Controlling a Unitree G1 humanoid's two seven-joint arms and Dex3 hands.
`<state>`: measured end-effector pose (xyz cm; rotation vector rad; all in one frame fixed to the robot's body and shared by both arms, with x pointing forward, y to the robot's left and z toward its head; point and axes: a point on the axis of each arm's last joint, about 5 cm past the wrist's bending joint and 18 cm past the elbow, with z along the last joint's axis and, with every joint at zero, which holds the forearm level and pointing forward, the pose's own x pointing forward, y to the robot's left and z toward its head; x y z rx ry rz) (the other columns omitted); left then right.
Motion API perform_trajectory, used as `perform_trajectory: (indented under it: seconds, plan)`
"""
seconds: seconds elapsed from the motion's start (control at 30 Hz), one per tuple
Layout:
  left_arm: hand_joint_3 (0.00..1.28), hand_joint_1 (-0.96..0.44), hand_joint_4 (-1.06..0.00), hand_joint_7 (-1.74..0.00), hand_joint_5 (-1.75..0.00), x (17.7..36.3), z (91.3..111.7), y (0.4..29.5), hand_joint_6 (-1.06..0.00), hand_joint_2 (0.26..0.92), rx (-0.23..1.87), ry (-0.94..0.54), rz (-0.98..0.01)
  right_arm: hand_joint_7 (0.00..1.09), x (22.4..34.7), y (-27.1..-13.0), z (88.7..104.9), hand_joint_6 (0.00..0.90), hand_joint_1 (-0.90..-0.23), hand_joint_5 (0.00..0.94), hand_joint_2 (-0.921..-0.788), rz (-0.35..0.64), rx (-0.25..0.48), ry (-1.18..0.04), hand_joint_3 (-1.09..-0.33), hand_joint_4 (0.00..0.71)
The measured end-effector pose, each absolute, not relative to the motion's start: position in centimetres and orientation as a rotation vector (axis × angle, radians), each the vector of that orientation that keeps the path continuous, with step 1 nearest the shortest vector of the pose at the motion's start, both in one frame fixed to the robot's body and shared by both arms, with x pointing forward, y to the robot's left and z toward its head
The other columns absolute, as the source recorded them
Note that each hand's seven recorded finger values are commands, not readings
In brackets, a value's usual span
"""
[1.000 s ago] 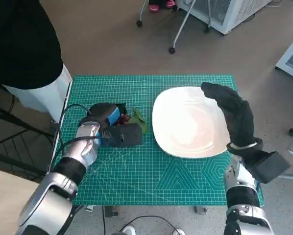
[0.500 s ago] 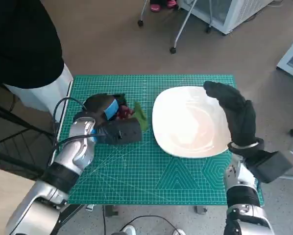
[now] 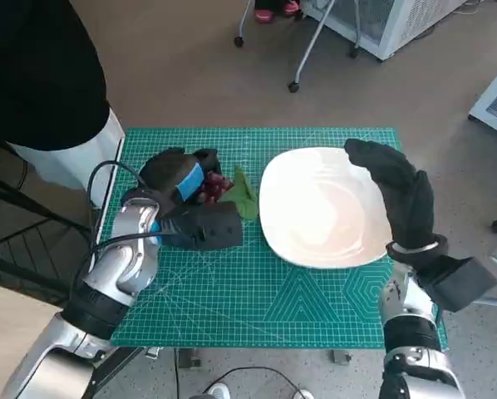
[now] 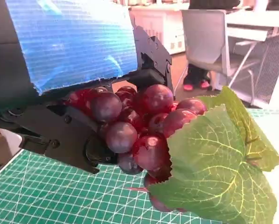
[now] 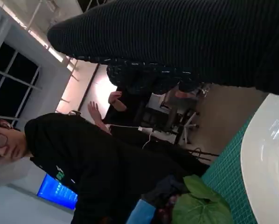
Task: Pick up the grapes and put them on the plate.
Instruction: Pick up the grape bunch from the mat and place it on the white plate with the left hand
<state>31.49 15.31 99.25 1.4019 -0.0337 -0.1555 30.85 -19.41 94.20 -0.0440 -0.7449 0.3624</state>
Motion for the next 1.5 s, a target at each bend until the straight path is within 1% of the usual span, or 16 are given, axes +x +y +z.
perform_trajectory:
  seconds: [0.13, 0.33, 0.53, 0.63, 0.8, 0.87, 0.97, 1.07, 1.13, 1.23, 1.3, 1.5]
  plan:
    - [0.20, 0.00, -0.57, -1.25, -1.37, 31.5, 99.2, 15.3, -0.46, 0.921, 1.406, -0.048, -0.157, 0.00, 30.8, -19.4, 94.2, 0.207, -0.485, 0.001, -0.921, 0.361, -0.042, -0.745, -0.543, 0.242]
    - [0.20, 0.00, -0.58, -1.26, -1.36, 31.4, 99.3, 15.2, -0.45, 0.921, 1.406, -0.067, -0.158, 0.01, 30.8, -19.5, 94.2, 0.211, -0.484, 0.001, -0.921, 0.363, -0.042, -0.745, -0.543, 0.242]
    - [0.19, 0.00, -0.59, -1.24, -1.35, 31.3, 100.0, 14.9, -0.47, 0.921, 1.398, -0.104, -0.154, 0.01, 30.8, -19.5, 94.2, 0.213, -0.484, 0.002, -0.921, 0.361, -0.042, -0.746, -0.544, 0.244]
    - [0.19, 0.00, -0.58, -1.21, -1.38, 31.2, 100.6, 14.7, -0.48, 0.921, 1.400, -0.132, -0.150, 0.01, 30.8, -19.6, 94.3, 0.214, -0.485, 0.002, -0.921, 0.359, -0.043, -0.749, -0.544, 0.244]
    - [0.20, 0.00, -0.54, -1.15, -1.47, 31.4, 101.6, 14.2, -0.50, 0.921, 1.410, -0.175, -0.145, 0.01, 30.8, -19.7, 94.4, 0.216, -0.484, 0.002, -0.921, 0.358, -0.048, -0.756, -0.543, 0.246]
    - [0.21, 0.00, -0.51, -1.19, -1.46, 31.5, 102.1, 13.8, -0.50, 0.921, 1.408, -0.192, -0.143, 0.01, 30.8, -19.8, 94.5, 0.217, -0.484, 0.002, -0.921, 0.357, -0.051, -0.760, -0.543, 0.246]
    - [0.22, 0.00, -0.49, -1.29, -1.41, 31.7, 102.6, 13.0, -0.49, 0.921, 1.397, -0.219, -0.148, 0.01, 30.8, -19.9, 94.6, 0.217, -0.486, 0.002, -0.921, 0.355, -0.058, -0.766, -0.543, 0.246]
    - [0.22, 0.00, -0.48, -1.33, -1.39, 31.8, 103.0, 12.0, -0.48, 0.921, 1.384, -0.245, -0.162, 0.01, 30.8, -20.0, 94.7, 0.218, -0.488, 0.002, -0.921, 0.353, -0.063, -0.773, -0.542, 0.247]
    - [0.22, 0.00, -0.49, -1.30, -1.40, 31.9, 103.2, 11.3, -0.49, 0.921, 1.379, -0.264, -0.177, 0.01, 30.7, -20.1, 94.8, 0.219, -0.490, 0.002, -0.921, 0.350, -0.066, -0.778, -0.542, 0.248]
    - [0.22, 0.00, -0.49, -1.19, -1.48, 32.0, 103.3, 10.2, -0.50, 0.921, 1.377, -0.296, -0.211, 0.01, 30.7, -20.3, 94.8, 0.220, -0.492, 0.002, -0.921, 0.344, -0.070, -0.785, -0.542, 0.249]
    - [0.22, 0.00, -0.50, -1.16, -1.50, 32.2, 103.3, 9.5, -0.50, 0.921, 1.380, -0.313, -0.234, 0.01, 30.6, -20.3, 94.9, 0.220, -0.493, 0.003, -0.921, 0.339, -0.073, -0.789, -0.542, 0.249]
    - [0.19, 0.00, -0.55, -1.16, -1.43, 33.0, 103.1, 7.9, -0.51, 0.921, 1.397, -0.346, -0.284, 0.01, 30.4, -20.7, 94.9, 0.221, -0.493, 0.002, -0.921, 0.318, -0.080, -0.800, -0.544, 0.250]
